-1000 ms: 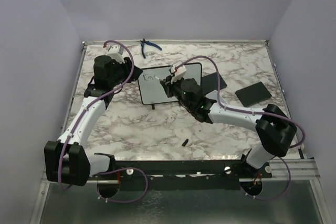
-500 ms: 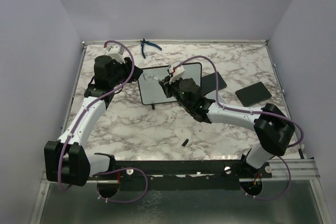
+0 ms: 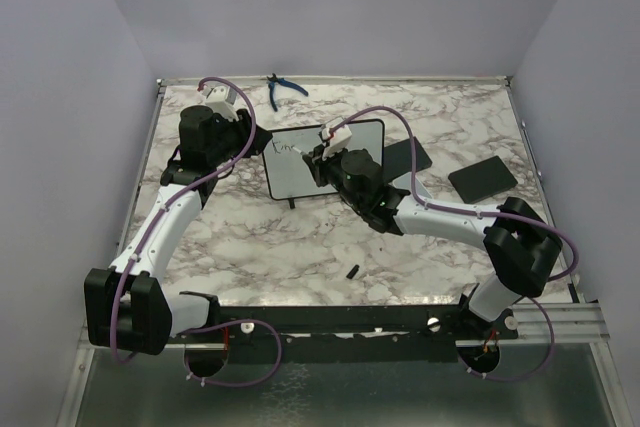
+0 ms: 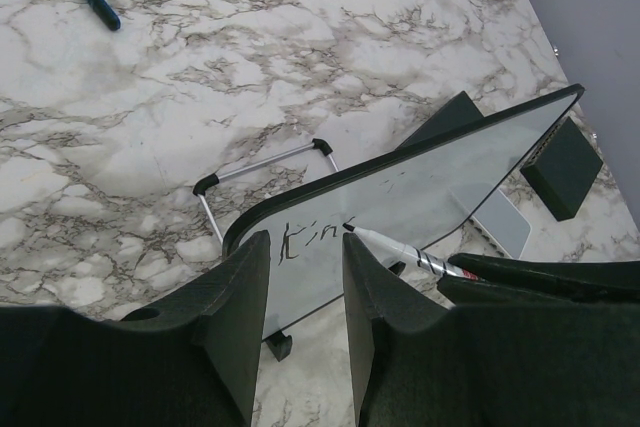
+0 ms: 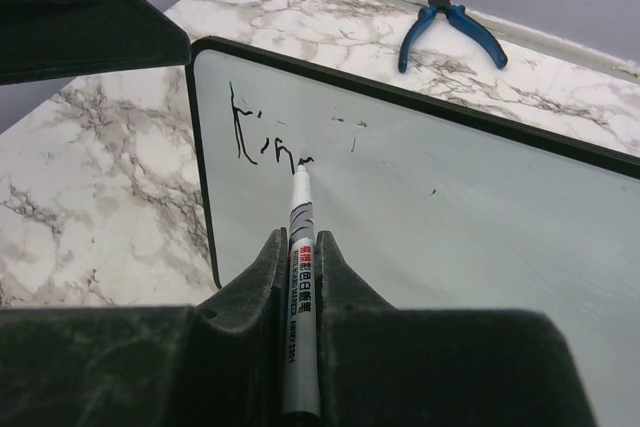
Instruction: Write a sentence on the whiteboard
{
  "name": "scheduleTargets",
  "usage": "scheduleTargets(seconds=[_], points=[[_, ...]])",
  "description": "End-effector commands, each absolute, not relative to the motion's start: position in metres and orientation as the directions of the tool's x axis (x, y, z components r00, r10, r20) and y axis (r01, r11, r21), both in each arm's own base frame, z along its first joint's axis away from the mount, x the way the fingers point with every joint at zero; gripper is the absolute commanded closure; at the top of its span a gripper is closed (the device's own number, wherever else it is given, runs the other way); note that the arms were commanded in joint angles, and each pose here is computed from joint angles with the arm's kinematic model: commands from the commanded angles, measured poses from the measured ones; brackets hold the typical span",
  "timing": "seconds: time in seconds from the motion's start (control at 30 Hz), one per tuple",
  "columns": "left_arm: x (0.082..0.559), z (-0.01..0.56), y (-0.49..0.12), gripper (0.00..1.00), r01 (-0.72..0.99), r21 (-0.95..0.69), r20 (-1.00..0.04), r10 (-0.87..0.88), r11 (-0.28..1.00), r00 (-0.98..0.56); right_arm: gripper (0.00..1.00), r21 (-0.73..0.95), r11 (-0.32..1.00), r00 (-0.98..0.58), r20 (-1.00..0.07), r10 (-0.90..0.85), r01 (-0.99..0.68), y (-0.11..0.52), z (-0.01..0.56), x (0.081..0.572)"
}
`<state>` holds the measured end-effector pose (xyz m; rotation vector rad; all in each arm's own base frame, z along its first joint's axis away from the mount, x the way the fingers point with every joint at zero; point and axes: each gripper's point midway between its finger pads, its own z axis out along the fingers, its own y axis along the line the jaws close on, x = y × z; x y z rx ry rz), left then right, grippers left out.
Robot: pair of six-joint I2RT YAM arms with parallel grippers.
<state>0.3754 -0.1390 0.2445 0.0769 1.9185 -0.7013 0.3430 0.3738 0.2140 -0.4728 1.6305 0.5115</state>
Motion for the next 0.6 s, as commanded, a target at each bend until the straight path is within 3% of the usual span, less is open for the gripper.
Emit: scheduleTargets(seconds=[0.0, 0.57], points=[[0.371, 0.246, -0.142, 0.64, 0.383, -0.425, -0.863, -0.240, 0.820, -0.445, 1.00, 0.054, 0.825, -0.151, -0.988, -0.038, -0.563, 0.369, 0.197, 0.339], [0.370, 0.247, -0.142, 0.64, 0.383, -0.424, -0.865, -0.240, 0.821, -0.441, 1.00, 0.048, 0.848, -0.125, -0.992, -0.022, -0.528, 0.361, 0.206, 0.343]])
